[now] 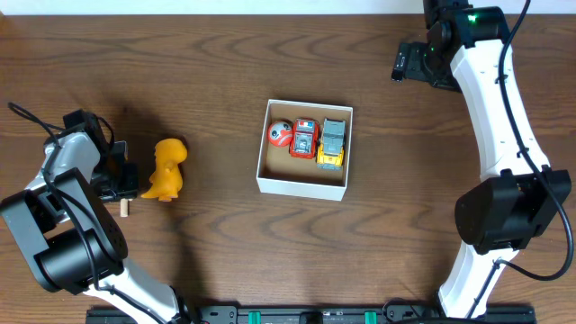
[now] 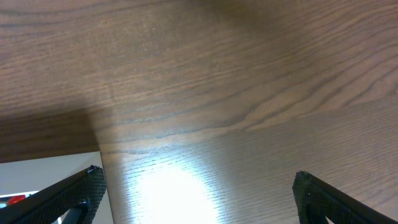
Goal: Pack container
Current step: 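Grasp the rattle handle with the left gripper and lift it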
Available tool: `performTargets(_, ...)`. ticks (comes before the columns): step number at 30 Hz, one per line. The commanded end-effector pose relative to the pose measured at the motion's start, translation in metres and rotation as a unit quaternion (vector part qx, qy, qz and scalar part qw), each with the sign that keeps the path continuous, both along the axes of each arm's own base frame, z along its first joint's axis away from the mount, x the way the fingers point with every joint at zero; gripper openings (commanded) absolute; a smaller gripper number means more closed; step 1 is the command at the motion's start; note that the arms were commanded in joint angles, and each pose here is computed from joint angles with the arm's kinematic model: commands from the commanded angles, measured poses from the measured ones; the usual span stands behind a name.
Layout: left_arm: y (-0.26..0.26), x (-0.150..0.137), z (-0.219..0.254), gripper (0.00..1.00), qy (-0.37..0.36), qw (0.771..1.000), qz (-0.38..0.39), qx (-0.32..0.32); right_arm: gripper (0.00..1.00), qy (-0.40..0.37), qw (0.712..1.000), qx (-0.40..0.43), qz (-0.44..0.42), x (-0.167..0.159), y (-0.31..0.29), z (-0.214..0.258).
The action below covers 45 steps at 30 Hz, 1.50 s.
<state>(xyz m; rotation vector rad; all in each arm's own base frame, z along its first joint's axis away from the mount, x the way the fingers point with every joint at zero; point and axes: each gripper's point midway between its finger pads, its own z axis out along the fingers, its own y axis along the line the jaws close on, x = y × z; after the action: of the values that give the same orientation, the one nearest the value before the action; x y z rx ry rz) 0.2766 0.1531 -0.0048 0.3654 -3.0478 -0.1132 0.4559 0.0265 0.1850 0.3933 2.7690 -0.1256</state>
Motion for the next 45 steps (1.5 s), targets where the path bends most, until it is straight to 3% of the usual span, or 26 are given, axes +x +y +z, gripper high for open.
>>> performTargets(1,-0.003,-0.011,-0.016,0.06,0.034,0.999,0.005,-0.003,0.99,0.008,1.0,-0.004,0.007,0.0,0.001,-0.005)
performTargets(21,-0.012,0.022,0.065,0.06,-0.089,0.994,-0.028,0.051,0.99,0.006,1.0,-0.004,0.007,0.0,0.001,-0.005)
performTargets(30,-0.008,0.025,0.071,0.06,-0.099,0.993,-0.027,0.064,0.99,0.008,1.0,-0.004,0.007,0.0,0.001,-0.005)
performTargets(31,-0.005,0.026,0.072,0.1,-0.102,0.992,-0.026,0.072,0.99,0.008,1.0,-0.004,0.007,-0.001,0.001,-0.006)
performTargets(33,-0.001,0.03,0.073,0.46,-0.11,0.99,-0.025,0.082,0.99,0.01,1.0,-0.005,0.007,-0.001,0.001,-0.006)
performTargets(34,0.001,0.033,0.074,0.54,-0.115,0.99,-0.023,0.084,0.99,0.011,1.0,-0.005,0.007,-0.002,0.0,-0.006)
performTargets(45,0.032,0.019,0.056,0.55,-0.094,0.992,-0.003,0.083,0.99,0.015,1.0,-0.005,0.007,-0.004,0.0,-0.006)
